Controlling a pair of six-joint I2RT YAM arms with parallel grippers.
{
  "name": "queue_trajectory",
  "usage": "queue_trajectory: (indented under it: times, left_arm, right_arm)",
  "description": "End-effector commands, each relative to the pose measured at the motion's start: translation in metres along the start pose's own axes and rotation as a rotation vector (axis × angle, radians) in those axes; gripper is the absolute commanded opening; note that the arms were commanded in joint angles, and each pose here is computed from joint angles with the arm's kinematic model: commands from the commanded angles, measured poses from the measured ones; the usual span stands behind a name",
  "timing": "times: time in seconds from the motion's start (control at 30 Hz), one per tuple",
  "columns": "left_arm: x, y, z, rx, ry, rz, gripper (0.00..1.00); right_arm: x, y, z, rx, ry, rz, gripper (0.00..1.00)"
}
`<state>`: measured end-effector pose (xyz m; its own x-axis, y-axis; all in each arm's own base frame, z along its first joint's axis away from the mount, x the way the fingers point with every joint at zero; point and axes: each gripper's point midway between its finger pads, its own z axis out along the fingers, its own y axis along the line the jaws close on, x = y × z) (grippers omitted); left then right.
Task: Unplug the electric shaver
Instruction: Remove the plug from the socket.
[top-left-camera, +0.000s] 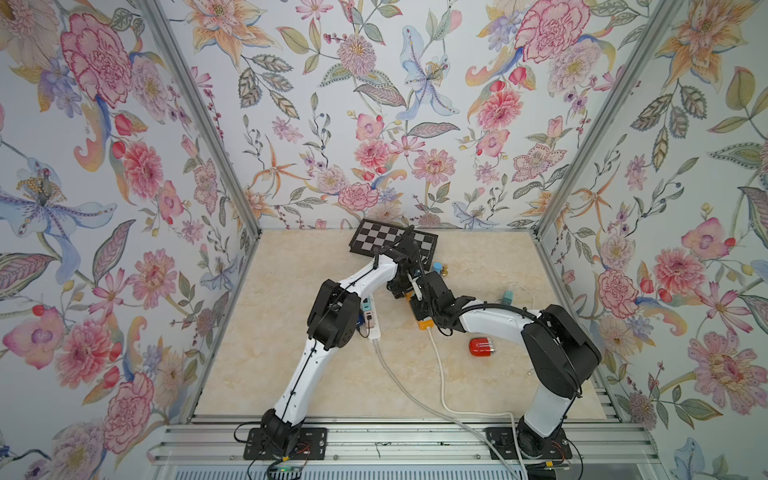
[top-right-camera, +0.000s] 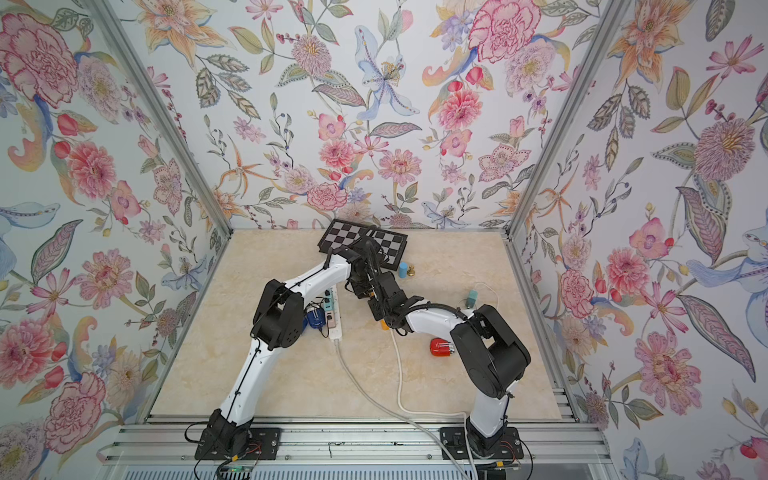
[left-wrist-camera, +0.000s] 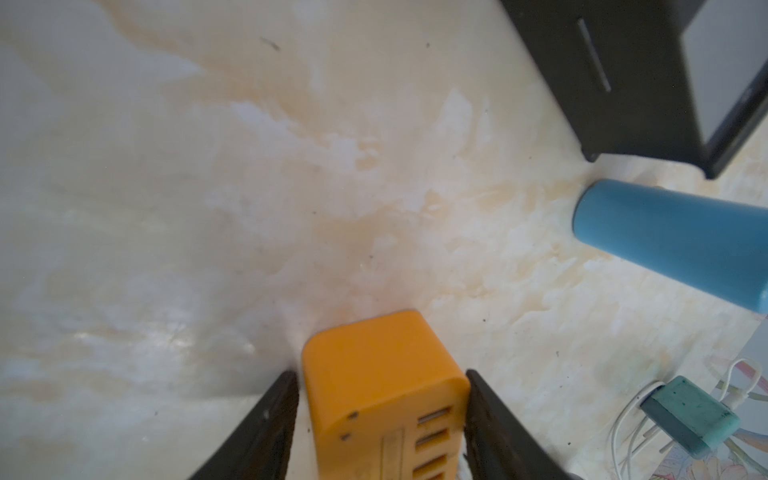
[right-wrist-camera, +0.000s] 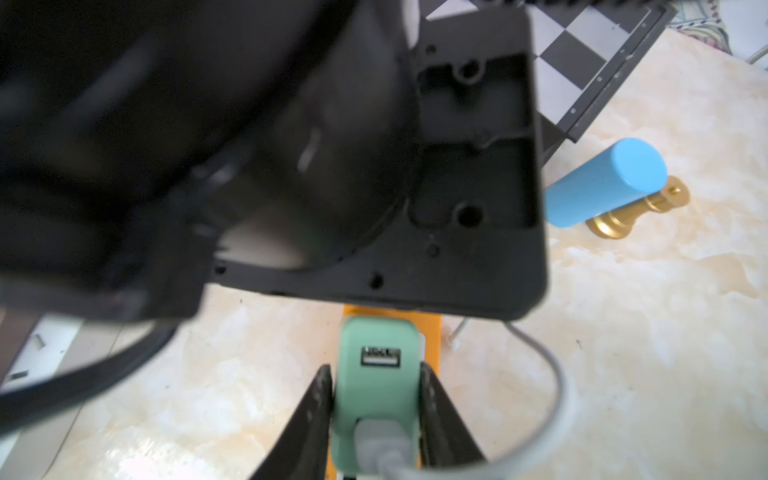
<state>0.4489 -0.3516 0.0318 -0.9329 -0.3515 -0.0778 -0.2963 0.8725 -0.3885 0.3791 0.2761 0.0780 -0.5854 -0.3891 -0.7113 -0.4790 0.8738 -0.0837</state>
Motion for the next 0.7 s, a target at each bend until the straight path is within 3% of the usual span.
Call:
queue_trajectory:
  times: [0.0,0.27,0.37,0.67]
  left_arm:
    - [0.014,0.001,0.013,-0.022,0.033,0.0,0.57]
    - [0.012,-0.002,0.017,-0.02,0.03,0.002,0.41]
    - [0.013,-0.002,0.018,-0.021,0.035,0.004,0.39]
    - [0.022,-0.001,0.026,-0.04,0.07,0.024,0.34]
  right_arm:
    - [0.02,0.01,0.008,-0.024,0.048,-0.044,0.36]
    - [0.016,0.012,0.009,-0.023,0.039,-0.074,0.31]
    - [0.014,0.015,0.009,-0.026,0.03,-0.088,0.23]
    - [0.004,0.017,-0.002,0.03,-0.032,-0.127,0.21]
